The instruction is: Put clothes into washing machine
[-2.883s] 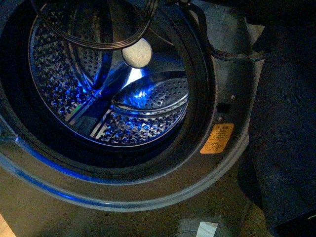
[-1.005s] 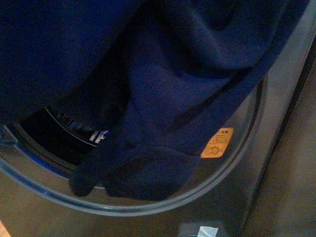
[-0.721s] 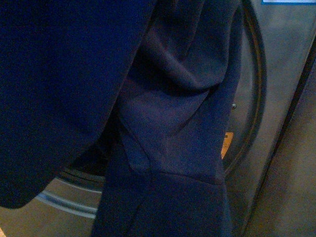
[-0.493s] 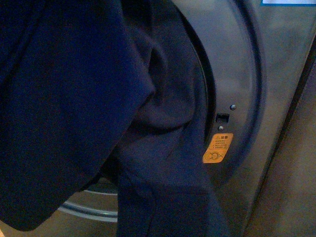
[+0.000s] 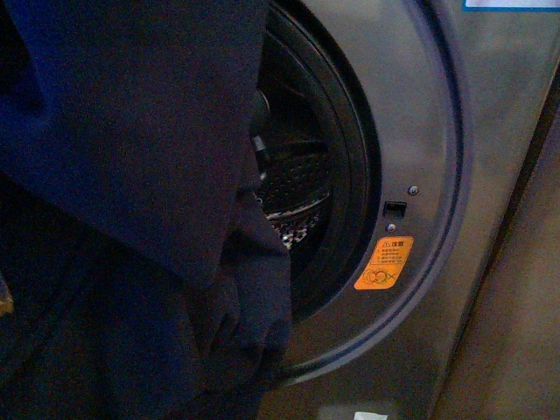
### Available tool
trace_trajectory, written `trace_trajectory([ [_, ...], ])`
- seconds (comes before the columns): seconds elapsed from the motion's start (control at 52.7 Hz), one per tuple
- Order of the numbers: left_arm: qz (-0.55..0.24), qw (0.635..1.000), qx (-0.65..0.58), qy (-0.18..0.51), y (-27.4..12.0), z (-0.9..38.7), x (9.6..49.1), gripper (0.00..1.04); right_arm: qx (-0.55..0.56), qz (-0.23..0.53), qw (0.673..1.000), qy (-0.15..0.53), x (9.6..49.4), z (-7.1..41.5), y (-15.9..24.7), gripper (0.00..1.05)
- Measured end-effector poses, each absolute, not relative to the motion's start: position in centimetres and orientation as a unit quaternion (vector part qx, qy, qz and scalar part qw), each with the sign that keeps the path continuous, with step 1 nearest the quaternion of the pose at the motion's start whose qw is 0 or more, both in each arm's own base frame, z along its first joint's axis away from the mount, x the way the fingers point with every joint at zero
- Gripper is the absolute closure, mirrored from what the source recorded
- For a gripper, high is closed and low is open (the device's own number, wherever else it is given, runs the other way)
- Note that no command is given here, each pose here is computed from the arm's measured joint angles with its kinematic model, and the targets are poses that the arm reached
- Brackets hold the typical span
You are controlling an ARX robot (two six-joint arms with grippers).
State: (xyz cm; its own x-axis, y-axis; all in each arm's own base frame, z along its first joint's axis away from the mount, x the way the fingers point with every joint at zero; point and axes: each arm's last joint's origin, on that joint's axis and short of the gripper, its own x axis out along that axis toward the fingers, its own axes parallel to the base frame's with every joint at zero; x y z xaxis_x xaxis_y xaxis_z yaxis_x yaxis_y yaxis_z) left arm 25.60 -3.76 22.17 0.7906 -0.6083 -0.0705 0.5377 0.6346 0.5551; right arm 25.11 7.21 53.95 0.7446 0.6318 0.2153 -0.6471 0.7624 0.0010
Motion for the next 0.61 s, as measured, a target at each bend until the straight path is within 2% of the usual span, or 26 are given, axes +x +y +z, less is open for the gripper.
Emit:
trace_trajectory([
  [0.19, -0.297, 0.906, 0.298, -0.042, -4.2, 19.4, 27.1, 0.97, 0.038, 0.343, 0.933, -0.101, 25.1, 53.9, 7.2, 0.07],
  [0.304, -0.272, 0.914, 0.299, -0.017, -4.7, 17.3, 29.3, 0.97, 0.038, 0.343, 0.933, -0.101, 25.1, 53.9, 7.2, 0.07],
  [0.607, -0.114, 0.947, 0.296, 0.042, -4.6, 13.8, 37.7, 0.97, 0.038, 0.343, 0.933, -0.102, 25.1, 54.0, 7.2, 0.07],
])
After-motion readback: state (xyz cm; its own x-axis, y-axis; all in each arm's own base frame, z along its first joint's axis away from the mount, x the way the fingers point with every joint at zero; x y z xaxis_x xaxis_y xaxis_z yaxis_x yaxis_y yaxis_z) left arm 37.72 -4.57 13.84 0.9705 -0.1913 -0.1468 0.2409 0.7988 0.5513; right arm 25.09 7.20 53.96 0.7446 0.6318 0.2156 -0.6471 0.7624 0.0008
